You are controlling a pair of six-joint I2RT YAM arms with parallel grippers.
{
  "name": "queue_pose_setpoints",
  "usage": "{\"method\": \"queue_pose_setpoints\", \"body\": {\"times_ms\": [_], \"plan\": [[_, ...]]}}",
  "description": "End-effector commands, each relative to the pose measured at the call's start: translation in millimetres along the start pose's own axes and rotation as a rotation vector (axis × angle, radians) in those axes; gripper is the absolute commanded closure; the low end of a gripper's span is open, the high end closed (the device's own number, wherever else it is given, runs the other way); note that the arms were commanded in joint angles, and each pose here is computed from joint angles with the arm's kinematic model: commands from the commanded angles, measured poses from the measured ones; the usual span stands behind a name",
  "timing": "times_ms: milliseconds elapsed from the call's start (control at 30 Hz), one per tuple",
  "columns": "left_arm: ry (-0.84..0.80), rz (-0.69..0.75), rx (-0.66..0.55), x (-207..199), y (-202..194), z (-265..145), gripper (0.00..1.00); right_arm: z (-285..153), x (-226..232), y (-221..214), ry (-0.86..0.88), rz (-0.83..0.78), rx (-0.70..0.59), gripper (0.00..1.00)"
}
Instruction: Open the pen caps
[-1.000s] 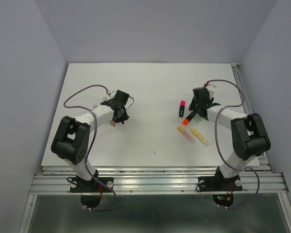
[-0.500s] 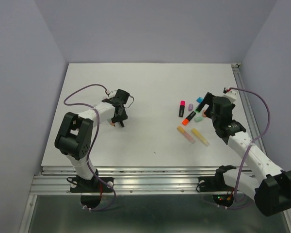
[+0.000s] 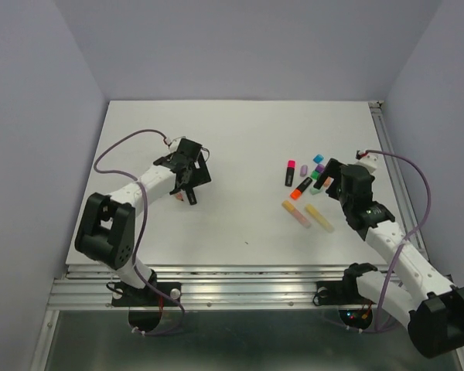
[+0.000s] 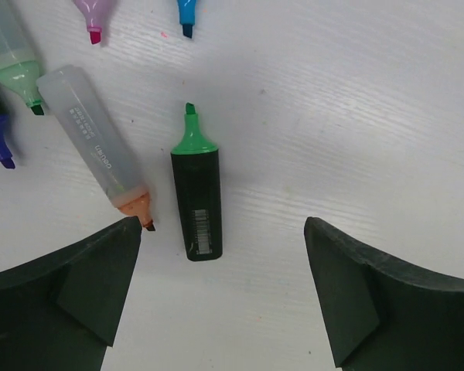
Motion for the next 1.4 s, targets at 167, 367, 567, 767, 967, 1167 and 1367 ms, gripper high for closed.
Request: {"method": "queue_pose_setpoints", "body": {"times_ms": [167, 367, 567, 767, 967, 1167, 1367], "plan": [[-0.315, -0.050, -0.217, -5.5, 16.9, -76.8, 0.01, 15.3, 8.2, -13.3, 0.028, -0.025, 0.095, 0.00], [-0.412, -0.036, -0.251, -9.4, 8.4, -92.9, 0.01, 20.4, 34.6, -15.8, 0.204, -0.045, 0.178, 0.00], [-0.478, 0.009, -0.303, -15.2, 1.6, -103.1, 0.01, 42.4, 66.4, -11.3, 0.285, -0.040, 0.263, 0.00], [-0.487, 0.020, -0.317, -13.7, -4.0, -100.8, 0.01, 90.4, 99.5, -7.9, 0.217, -0.118, 0.305, 0.00], [-0.491, 0.027, -0.329, -12.4, -6.6, -101.0, 0.01, 128.4, 112.2, -15.0, 0.124, -0.187, 0.345, 0.01], [-0.502, 0.032, -0.337, -13.5, -5.7, -103.1, 0.01, 159.4, 121.3, -22.4, 0.023, -0.265, 0.353, 0.01], [-0.501, 0.037, -0.339, -13.6, -6.2, -102.1, 0.01, 184.9, 124.3, -36.3, -0.018, -0.310, 0.371, 0.04]]}}
Point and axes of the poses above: each gripper's point midway between its finger pads, its own z axis out along the fingers, its own x axis along the line the jaws close on, y = z × x, the point moved 7 cm from there along -z, back along the fingers, and after that the axes turned 5 degrees about z, right-handed, at the moved point
